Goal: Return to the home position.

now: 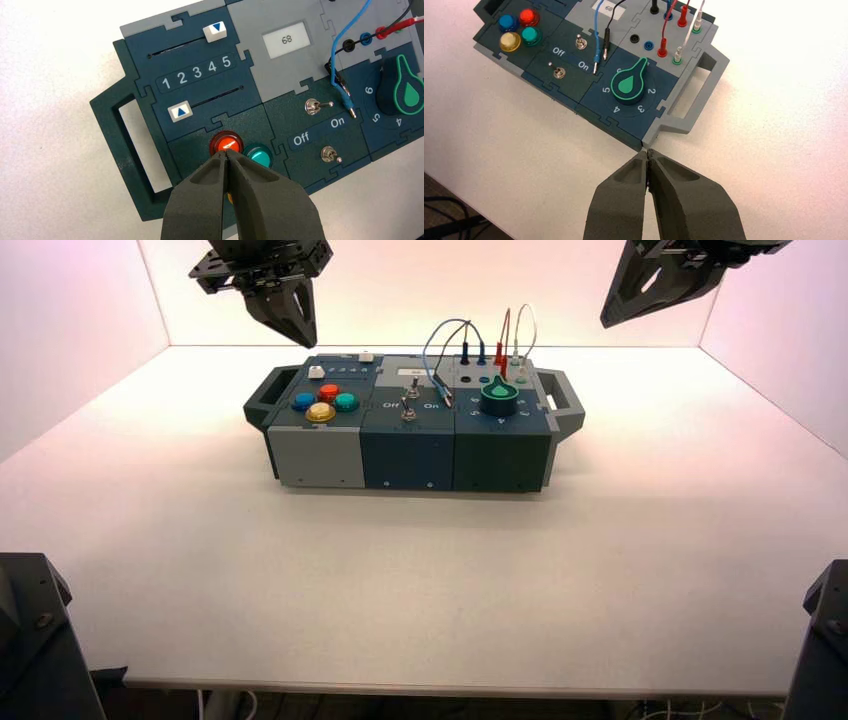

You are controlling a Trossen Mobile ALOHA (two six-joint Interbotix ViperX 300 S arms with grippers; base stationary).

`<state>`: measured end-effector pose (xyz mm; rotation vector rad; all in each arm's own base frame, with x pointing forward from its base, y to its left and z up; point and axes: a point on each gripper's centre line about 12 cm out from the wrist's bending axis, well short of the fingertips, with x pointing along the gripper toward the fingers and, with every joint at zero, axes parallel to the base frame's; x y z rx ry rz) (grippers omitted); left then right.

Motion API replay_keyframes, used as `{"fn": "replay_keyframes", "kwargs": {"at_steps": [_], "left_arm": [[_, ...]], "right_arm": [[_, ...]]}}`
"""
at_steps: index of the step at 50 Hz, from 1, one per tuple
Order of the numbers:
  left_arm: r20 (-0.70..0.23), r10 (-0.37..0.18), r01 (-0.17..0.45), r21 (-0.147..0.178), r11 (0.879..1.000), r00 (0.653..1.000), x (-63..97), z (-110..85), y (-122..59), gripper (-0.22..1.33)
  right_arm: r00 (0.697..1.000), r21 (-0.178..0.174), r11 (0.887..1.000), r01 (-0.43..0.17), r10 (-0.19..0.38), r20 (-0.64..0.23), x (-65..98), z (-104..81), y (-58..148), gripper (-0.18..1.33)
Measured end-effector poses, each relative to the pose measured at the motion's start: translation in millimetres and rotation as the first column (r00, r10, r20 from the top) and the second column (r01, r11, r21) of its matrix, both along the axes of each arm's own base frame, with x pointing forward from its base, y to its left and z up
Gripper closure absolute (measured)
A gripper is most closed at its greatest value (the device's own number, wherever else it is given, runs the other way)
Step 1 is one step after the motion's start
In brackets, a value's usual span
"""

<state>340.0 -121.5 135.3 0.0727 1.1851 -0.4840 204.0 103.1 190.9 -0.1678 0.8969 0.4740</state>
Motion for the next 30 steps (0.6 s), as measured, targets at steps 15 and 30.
{"fn": "replay_keyframes", "kwargs": {"at_steps": [15,30], "left_arm": [[-0.001,-0.001,0.001,0.000,1.000,1.000,-0.2,0.0,0.0,1.28],[-0.001,-0.001,0.001,0.000,1.000,1.000,-0.4,0.5,0.0,1.28]], "right_arm": [[1.000,0.002,1.000,0.000,0.000,0.004,0.0,0.8,0.0,1.29],[1.000,0.009,1.000,0.000,0.000,0.020,-1.1,4.7,-0.5,1.29]]}}
